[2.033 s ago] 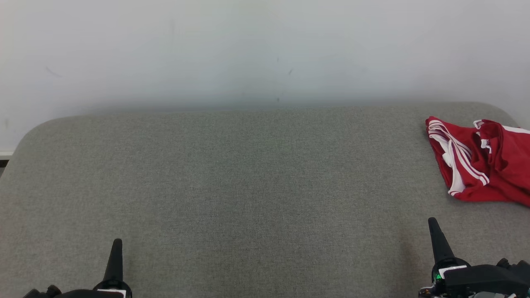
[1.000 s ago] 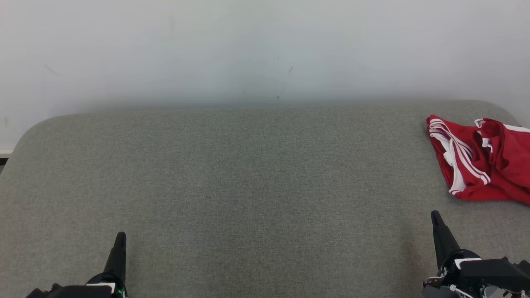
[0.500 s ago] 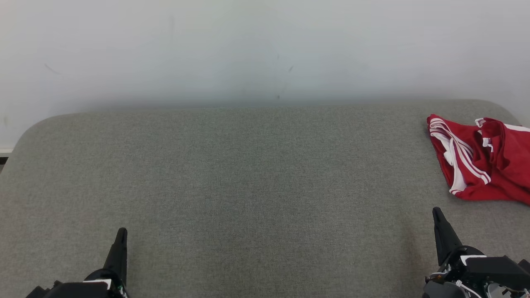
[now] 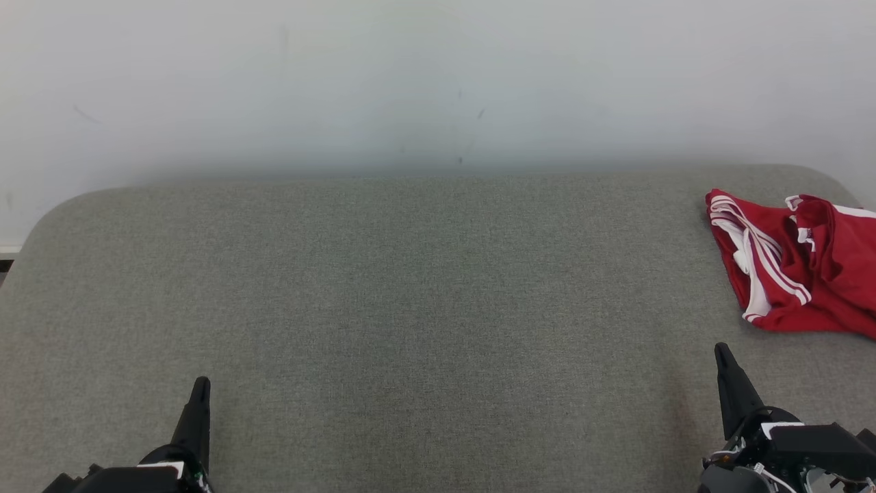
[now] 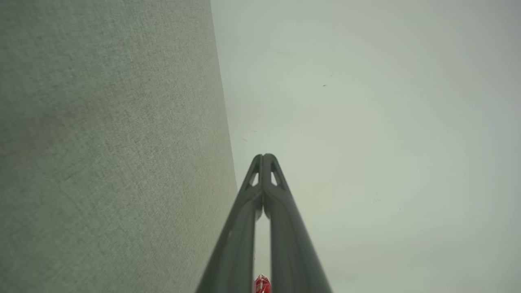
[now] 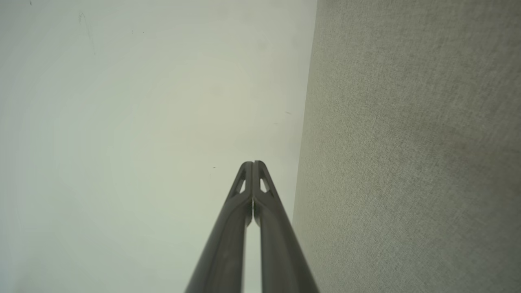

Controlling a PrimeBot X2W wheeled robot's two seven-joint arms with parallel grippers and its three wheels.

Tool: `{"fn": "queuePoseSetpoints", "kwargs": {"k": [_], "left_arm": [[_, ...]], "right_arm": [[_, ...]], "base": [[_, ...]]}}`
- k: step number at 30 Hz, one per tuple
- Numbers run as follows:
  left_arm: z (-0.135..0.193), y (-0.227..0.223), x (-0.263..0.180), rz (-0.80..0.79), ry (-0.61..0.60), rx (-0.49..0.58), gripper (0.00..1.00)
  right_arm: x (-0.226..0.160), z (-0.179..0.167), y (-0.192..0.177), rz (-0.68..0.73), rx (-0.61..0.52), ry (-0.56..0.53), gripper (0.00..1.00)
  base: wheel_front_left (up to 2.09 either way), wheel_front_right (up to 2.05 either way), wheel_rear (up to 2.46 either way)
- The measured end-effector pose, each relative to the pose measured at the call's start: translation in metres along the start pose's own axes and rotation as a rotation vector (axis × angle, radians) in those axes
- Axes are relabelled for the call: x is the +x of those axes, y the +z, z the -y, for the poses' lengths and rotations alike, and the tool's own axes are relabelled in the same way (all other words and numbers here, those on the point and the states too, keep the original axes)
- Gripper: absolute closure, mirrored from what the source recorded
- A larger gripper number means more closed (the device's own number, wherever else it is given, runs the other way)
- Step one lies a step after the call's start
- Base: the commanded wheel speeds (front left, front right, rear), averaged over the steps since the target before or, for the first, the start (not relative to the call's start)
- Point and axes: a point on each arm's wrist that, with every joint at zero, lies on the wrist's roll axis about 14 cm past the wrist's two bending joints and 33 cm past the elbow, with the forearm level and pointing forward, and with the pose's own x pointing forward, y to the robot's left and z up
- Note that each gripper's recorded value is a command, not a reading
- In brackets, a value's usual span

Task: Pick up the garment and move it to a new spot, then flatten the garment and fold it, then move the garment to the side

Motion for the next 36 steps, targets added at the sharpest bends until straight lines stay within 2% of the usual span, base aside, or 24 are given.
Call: {"fn": "queuePoseSetpoints", "kwargs": {"k": [36], "left_arm": [[0.0001,0.0,0.0001,0.0,0.0,0.0,1.0]], "right_arm": [[-0.0001,0.0002,0.0,0.0,0.0,0.0,1.0]], "base": [[0.0,0.0,0.0]]}}
